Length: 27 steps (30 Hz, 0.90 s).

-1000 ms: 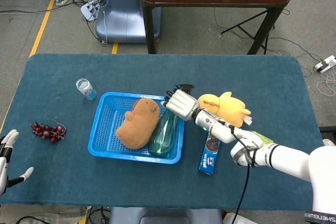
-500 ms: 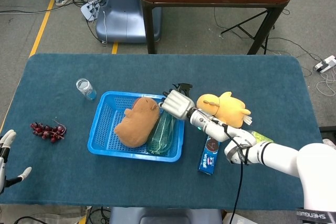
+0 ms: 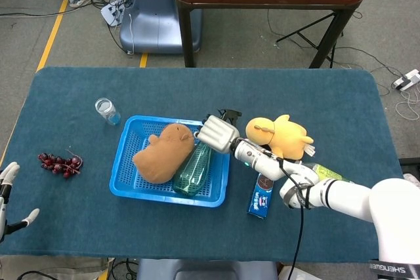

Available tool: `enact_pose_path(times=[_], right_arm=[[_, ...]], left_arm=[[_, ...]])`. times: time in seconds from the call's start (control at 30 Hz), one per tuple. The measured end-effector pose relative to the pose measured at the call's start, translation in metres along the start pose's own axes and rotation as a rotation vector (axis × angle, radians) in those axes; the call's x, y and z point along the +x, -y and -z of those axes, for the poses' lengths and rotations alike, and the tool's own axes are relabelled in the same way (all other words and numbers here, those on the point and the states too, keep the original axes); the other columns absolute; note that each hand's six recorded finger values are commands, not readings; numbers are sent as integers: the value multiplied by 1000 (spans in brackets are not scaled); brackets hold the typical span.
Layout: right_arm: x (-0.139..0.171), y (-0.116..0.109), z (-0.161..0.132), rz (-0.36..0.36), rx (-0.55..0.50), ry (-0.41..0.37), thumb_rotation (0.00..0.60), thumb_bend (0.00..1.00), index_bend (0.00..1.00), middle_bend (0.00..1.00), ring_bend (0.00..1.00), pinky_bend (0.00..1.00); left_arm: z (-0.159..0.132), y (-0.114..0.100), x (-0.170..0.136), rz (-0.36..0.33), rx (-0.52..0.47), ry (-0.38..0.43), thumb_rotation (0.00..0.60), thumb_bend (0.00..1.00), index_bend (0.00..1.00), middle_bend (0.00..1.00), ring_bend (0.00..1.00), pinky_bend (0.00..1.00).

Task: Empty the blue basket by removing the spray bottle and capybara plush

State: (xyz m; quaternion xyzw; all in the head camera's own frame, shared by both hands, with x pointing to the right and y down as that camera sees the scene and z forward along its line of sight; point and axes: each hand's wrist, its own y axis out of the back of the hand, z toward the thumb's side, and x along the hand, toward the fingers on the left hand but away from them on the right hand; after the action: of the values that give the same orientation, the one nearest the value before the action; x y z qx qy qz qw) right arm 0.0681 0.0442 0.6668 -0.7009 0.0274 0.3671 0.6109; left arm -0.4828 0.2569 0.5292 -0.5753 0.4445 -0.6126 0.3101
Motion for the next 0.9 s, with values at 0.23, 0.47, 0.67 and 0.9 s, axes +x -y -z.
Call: enact_pose_path(times=[0.23, 0.47, 0.67, 0.9], right_arm=[[6, -17, 2, 76, 11, 2, 600, 319, 580, 589, 459, 415], [28, -38, 13, 163, 9, 23, 600, 322, 581, 589, 468, 426], [61, -53, 40, 231, 4, 89, 600, 324, 581, 589, 469, 428], [110, -51, 88, 251, -16, 237, 600, 324, 581, 589, 469, 428]], left_arm=[[1, -2, 0, -8, -6, -1, 600, 207, 51, 73, 65, 219], [1, -4, -1, -15, -8, 4, 600, 207, 50, 73, 66, 219], [-2, -5, -1, -17, -6, 13, 600, 207, 51, 73, 66, 220], [-7, -7, -1, -24, -7, 29, 600, 207, 50, 73, 66, 219]])
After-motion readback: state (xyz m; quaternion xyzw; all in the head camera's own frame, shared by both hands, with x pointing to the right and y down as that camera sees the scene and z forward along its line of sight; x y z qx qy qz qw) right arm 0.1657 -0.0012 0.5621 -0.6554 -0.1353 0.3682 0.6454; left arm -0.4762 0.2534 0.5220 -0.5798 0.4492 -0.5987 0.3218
